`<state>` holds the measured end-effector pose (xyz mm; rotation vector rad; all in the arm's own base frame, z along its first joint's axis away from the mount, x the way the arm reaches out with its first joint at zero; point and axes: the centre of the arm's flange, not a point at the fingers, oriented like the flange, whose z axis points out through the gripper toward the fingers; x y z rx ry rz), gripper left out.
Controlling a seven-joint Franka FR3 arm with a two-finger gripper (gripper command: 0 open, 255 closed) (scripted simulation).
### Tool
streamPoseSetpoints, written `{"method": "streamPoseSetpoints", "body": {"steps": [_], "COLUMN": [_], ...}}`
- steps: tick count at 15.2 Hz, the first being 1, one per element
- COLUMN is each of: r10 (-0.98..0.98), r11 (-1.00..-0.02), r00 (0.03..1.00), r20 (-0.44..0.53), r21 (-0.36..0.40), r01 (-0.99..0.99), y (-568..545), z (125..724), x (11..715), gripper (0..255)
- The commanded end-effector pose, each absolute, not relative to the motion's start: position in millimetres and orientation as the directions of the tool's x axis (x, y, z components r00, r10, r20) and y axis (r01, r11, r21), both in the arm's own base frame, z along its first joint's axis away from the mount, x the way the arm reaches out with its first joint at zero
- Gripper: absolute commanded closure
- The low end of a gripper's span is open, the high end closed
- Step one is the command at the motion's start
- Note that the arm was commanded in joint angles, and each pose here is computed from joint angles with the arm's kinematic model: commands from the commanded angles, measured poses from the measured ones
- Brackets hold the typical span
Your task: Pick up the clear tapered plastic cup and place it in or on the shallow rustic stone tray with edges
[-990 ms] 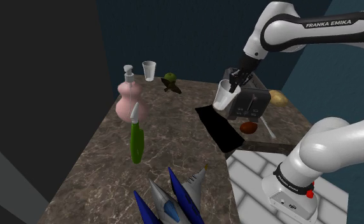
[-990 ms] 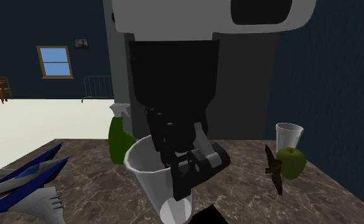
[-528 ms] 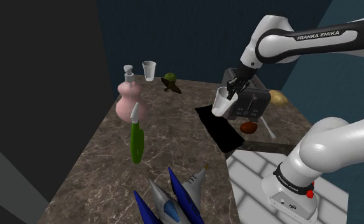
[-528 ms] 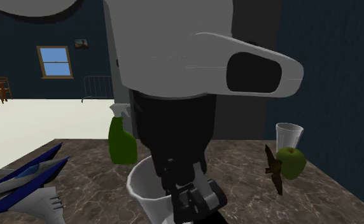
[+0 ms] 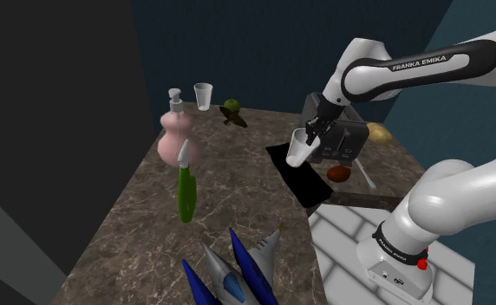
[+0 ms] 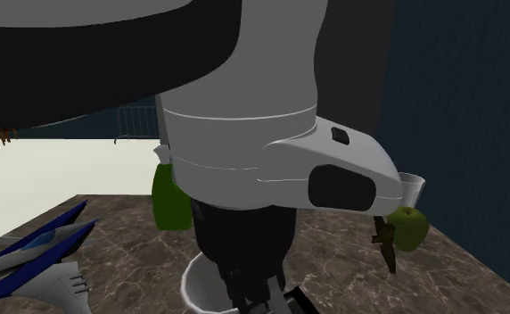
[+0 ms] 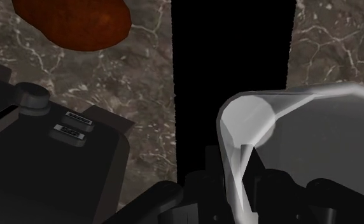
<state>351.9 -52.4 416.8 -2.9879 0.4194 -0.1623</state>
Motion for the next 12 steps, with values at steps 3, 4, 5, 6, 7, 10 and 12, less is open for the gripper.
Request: {"method": "streamPoseSetpoints", "body": {"steps": [3, 4, 5, 6, 7, 10, 12], "r10": [-0.280, -0.280, -0.280, -0.280, -0.280, -0.280, -0.280], "r11": [-0.954, -0.954, -0.954, -0.954, -0.954, -0.954, -0.954], "r00": [0.956, 0.956, 0.956, 0.956, 0.956, 0.956, 0.956], "r20": [0.090, 0.090, 0.090, 0.090, 0.090, 0.090, 0.090], "r21": [-0.133, -0.133, -0.133, -0.133, -0.133, -0.133, -0.133], "r01": [-0.267, -0.267, -0.267, -0.267, -0.267, -0.267, -0.267], "y": [-53.2, -53.2, -53.2, -53.2, -53.2, -53.2, -53.2], "z": [414.3, 414.3, 414.3, 414.3, 414.3, 414.3, 414.3], "x": [351.7, 351.7, 351.7, 351.7, 351.7, 351.7, 351.7], "gripper": [255, 255, 255, 255, 255, 0, 0]}}
